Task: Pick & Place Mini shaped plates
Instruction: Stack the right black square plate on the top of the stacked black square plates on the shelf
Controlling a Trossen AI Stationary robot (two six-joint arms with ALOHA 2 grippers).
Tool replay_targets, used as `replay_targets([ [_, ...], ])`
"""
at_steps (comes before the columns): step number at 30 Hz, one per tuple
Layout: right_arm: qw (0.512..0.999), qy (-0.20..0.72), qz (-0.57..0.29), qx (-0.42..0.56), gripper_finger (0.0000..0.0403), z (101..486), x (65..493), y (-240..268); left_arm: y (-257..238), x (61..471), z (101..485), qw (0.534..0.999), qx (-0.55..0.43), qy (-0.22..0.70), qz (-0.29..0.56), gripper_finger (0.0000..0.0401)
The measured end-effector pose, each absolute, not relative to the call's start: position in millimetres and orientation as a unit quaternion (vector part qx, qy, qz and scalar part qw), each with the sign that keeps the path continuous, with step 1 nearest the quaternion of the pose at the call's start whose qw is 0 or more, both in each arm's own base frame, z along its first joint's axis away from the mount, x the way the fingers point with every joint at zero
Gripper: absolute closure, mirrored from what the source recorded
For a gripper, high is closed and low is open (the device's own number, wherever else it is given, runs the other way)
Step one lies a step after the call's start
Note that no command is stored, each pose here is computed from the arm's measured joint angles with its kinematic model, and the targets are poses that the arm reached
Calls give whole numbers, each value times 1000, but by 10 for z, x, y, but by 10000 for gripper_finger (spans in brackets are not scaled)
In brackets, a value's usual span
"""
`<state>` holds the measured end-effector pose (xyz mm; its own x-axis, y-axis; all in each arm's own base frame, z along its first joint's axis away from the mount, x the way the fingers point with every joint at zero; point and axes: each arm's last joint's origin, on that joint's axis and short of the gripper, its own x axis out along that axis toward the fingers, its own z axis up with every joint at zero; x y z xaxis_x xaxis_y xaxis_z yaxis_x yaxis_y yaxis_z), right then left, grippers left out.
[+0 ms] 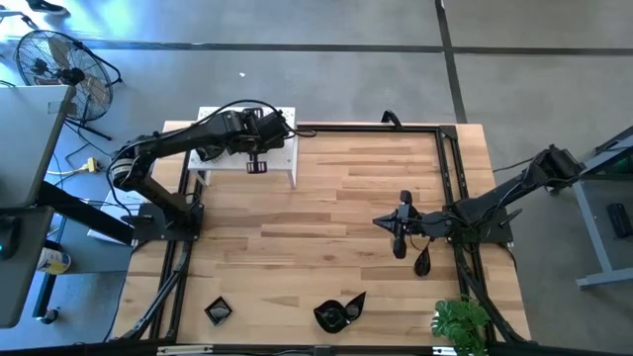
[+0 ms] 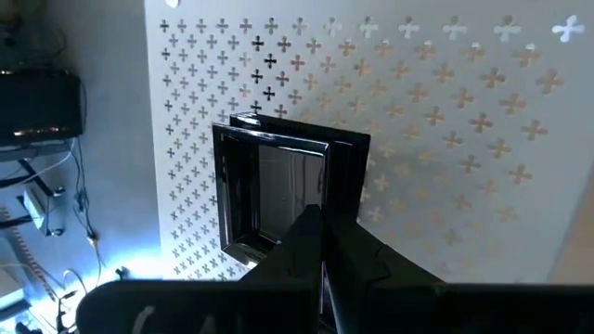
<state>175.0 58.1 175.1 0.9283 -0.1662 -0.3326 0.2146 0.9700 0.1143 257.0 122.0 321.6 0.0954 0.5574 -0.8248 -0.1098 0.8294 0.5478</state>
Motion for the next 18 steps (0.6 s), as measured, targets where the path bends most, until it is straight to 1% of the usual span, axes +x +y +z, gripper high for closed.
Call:
replay_targets([
  [3,979,162,-97,74,402,1751,1750,581,1218,2564,3179,714,181,638,226,399],
  [8,979,162,-97,75,402,1751,1750,581,1224,2579,3184,714,186,631,240,394],
  [11,979,162,-98,75,402,1750,1750,581,1227,2585,3187,716,183,627,247,375],
  [18,979,162,-98,76,402,1750,1750,581,1221,2579,3182,717,178,630,241,312],
])
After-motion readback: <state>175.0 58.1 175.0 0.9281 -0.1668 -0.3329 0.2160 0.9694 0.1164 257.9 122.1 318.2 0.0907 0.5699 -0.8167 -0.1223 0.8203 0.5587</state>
